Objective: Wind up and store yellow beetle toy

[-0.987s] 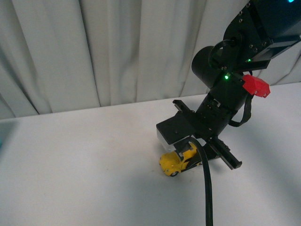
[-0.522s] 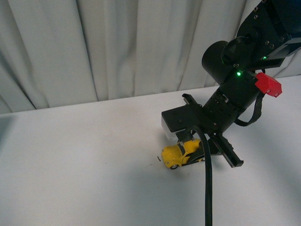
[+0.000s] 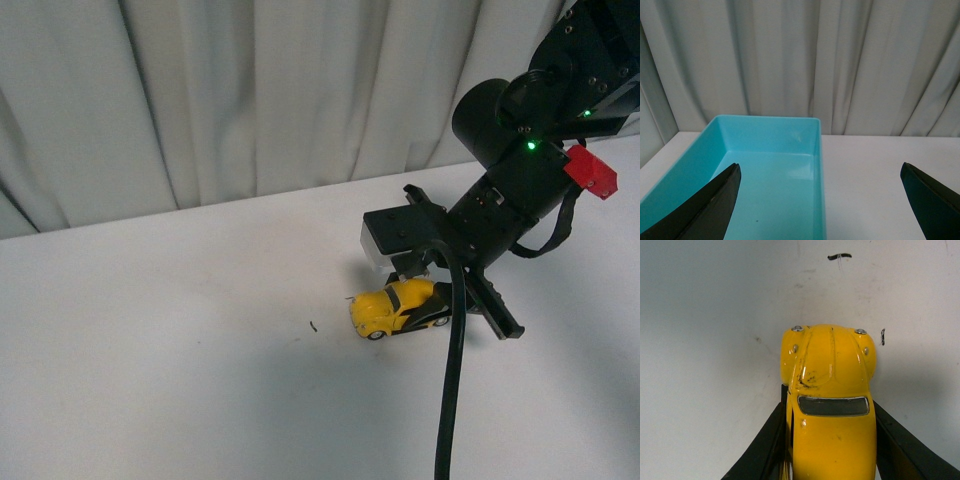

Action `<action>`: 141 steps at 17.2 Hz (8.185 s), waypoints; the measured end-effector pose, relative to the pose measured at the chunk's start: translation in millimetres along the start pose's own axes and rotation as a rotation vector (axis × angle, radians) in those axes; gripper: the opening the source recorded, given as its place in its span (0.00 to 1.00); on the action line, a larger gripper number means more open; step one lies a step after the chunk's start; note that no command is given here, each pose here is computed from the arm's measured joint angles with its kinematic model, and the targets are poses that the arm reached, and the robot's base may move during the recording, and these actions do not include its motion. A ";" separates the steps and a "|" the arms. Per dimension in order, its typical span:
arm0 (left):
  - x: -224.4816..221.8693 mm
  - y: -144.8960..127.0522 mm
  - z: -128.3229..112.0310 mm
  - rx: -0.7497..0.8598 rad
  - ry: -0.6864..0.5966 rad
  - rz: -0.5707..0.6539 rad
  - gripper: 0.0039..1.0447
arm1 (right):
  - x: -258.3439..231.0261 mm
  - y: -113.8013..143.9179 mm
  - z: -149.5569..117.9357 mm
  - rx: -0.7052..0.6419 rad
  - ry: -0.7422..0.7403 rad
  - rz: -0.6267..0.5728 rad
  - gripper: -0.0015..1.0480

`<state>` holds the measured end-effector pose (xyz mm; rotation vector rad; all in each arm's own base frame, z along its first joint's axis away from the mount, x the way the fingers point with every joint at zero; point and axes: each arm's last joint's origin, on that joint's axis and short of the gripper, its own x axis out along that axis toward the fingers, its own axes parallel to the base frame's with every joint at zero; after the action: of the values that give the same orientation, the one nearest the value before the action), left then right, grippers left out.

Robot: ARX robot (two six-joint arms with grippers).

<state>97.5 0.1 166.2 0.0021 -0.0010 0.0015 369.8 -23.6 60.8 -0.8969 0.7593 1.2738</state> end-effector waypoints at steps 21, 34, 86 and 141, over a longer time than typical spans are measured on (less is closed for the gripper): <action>0.0 0.0 0.0 0.000 0.000 0.000 0.94 | -52.9 86.2 -106.4 0.313 -0.086 -0.058 0.40; 0.0 0.0 0.0 0.000 0.000 0.000 0.94 | -44.6 95.8 -104.0 0.308 -0.092 0.015 0.93; 0.0 0.0 0.0 -0.001 0.000 0.000 0.94 | -124.2 256.3 73.7 0.874 -0.764 -1.289 0.02; 242.7 -88.5 -64.1 1.359 1.041 -0.931 0.94 | -122.3 256.5 72.8 0.883 -0.751 -1.280 0.94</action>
<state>340.3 -87.9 102.2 1.3599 1.0424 -0.9280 97.3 0.0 166.5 -0.0147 -0.0032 -0.0004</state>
